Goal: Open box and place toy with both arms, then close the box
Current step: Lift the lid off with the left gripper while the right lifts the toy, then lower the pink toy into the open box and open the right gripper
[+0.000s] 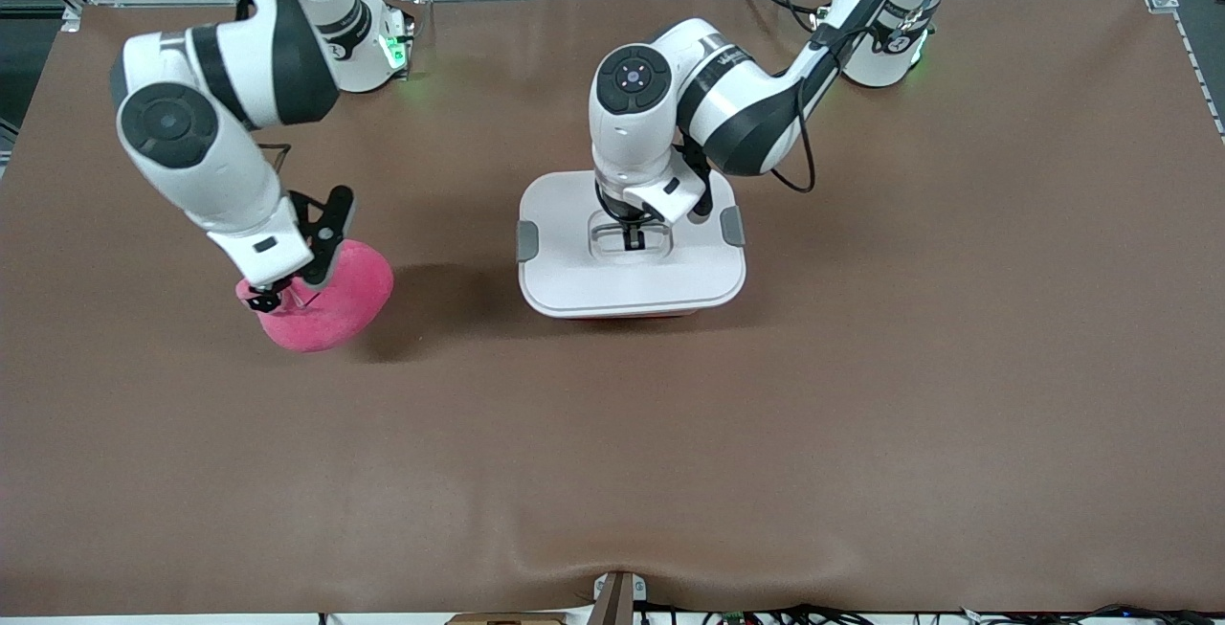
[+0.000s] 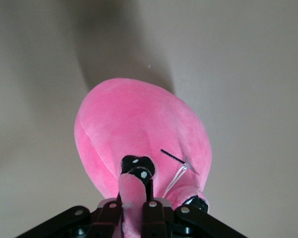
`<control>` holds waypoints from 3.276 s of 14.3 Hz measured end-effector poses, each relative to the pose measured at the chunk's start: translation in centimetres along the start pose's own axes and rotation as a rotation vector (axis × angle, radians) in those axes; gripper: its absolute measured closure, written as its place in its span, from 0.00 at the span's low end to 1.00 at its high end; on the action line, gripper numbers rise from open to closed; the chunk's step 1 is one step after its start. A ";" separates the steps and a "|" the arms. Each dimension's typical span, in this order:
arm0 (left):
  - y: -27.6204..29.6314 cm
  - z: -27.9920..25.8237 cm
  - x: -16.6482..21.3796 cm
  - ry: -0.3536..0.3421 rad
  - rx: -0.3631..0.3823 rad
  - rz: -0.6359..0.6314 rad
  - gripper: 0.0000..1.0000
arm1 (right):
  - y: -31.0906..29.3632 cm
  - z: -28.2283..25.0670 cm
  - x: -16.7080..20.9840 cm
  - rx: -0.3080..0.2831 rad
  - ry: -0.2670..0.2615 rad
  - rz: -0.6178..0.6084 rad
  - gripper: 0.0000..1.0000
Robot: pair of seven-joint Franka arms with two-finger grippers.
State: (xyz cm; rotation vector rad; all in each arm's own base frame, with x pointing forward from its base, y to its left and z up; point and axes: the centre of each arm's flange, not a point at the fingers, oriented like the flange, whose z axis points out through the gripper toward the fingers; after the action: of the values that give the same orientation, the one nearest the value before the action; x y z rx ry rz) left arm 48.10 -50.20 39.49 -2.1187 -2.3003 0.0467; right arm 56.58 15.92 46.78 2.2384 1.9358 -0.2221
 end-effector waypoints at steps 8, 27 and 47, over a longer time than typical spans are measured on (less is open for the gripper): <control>2.3 -1.0 3.5 0.055 0.034 -0.043 0.93 | -6.3 -7.6 11.2 -0.212 -0.136 -0.252 0.88; 7.2 -6.2 20.6 0.087 0.026 0.100 0.93 | -15.9 -10.7 21.6 -0.387 -0.352 -0.660 0.88; 8.6 -6.4 27.4 0.073 0.059 0.168 0.93 | -22.1 -4.6 35.1 -0.219 -0.558 -0.905 0.88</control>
State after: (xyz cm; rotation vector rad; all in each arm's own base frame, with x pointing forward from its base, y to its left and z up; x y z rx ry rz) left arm 54.62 -22.15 45.29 -2.2388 -2.0518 0.0379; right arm 39.82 53.85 42.59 0.8913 2.3037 -0.6200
